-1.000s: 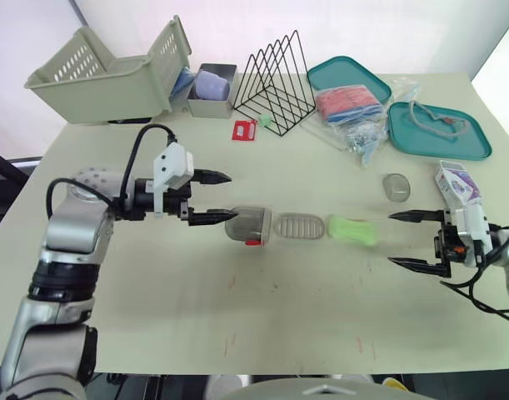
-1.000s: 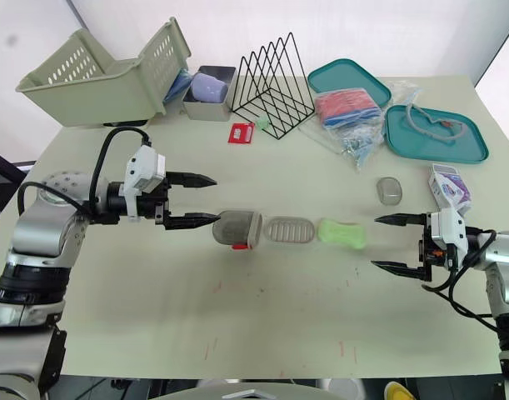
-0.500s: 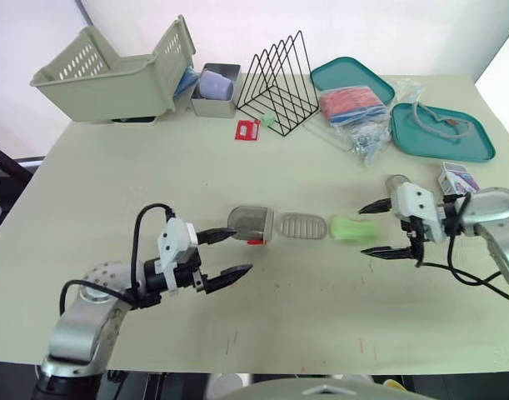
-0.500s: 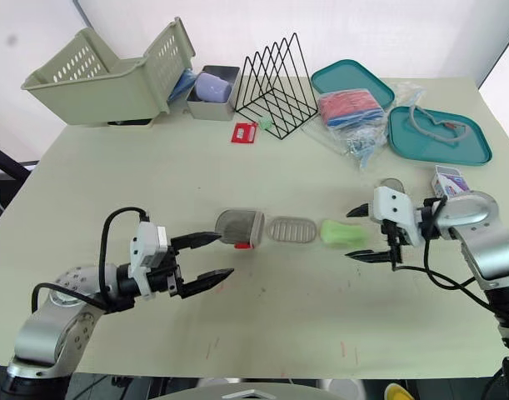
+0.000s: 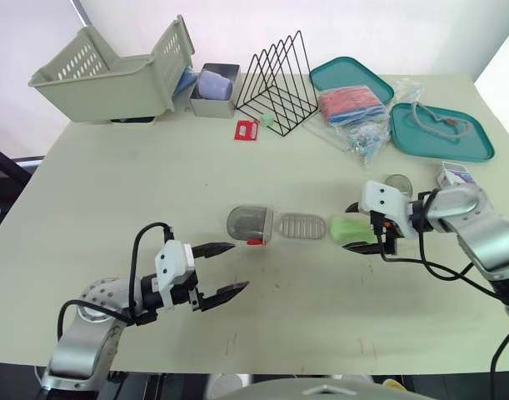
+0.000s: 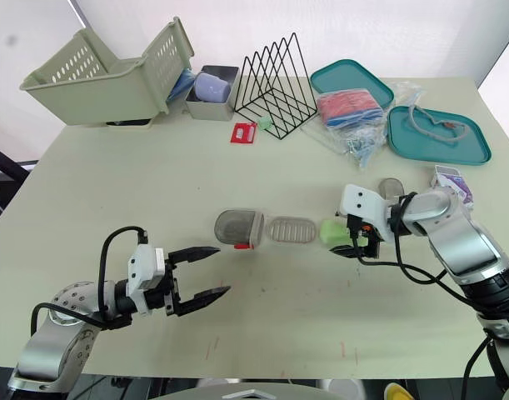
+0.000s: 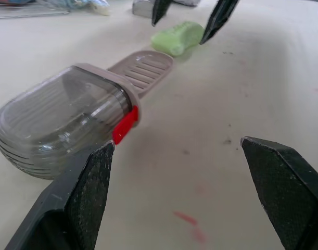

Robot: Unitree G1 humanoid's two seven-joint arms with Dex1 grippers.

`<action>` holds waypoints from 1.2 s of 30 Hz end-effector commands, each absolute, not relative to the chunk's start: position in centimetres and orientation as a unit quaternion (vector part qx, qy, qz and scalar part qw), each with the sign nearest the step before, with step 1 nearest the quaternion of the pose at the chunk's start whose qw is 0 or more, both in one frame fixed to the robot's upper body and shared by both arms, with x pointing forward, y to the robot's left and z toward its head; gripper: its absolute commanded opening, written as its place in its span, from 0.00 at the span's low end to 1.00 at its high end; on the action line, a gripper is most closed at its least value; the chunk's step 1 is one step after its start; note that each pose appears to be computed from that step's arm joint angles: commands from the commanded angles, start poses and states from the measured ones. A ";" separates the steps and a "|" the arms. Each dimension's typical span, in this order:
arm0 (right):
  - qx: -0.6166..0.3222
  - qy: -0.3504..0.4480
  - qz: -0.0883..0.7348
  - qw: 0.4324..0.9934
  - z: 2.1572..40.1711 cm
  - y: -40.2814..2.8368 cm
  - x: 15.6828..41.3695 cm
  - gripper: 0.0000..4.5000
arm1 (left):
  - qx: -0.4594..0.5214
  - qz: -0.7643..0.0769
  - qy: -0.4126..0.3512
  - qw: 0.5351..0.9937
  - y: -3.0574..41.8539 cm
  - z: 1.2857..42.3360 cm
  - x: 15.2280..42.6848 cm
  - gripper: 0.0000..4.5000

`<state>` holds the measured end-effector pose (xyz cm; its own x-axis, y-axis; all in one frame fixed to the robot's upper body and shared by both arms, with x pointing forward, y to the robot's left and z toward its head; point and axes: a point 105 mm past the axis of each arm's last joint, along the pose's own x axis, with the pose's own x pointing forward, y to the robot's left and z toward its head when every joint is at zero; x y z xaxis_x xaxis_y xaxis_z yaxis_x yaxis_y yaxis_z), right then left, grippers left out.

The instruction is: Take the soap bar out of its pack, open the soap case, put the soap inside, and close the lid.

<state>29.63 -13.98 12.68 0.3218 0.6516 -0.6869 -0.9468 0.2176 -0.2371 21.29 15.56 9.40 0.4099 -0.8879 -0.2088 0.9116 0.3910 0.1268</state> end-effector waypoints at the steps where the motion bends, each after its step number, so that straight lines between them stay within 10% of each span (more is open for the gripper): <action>1: -0.339 0.225 0.521 0.750 13.4 -14.1 29.8 0.99 | 0.129 -0.553 0.043 0.822 15.6 9.5 21.0 0.92; 21: -0.312 0.264 0.488 0.771 12.0 -14.8 30.0 0.99 | 0.131 -0.567 0.023 0.813 14.0 10.5 21.1 0.92; 28: -0.315 0.266 0.488 0.770 11.7 -14.8 30.0 0.36 | 0.133 -0.566 0.023 0.814 13.9 10.5 21.2 1.00; 36: -0.335 0.216 0.508 0.763 14.0 -14.4 30.5 0.35 | 0.136 -0.558 0.024 0.818 14.4 10.1 21.3 1.00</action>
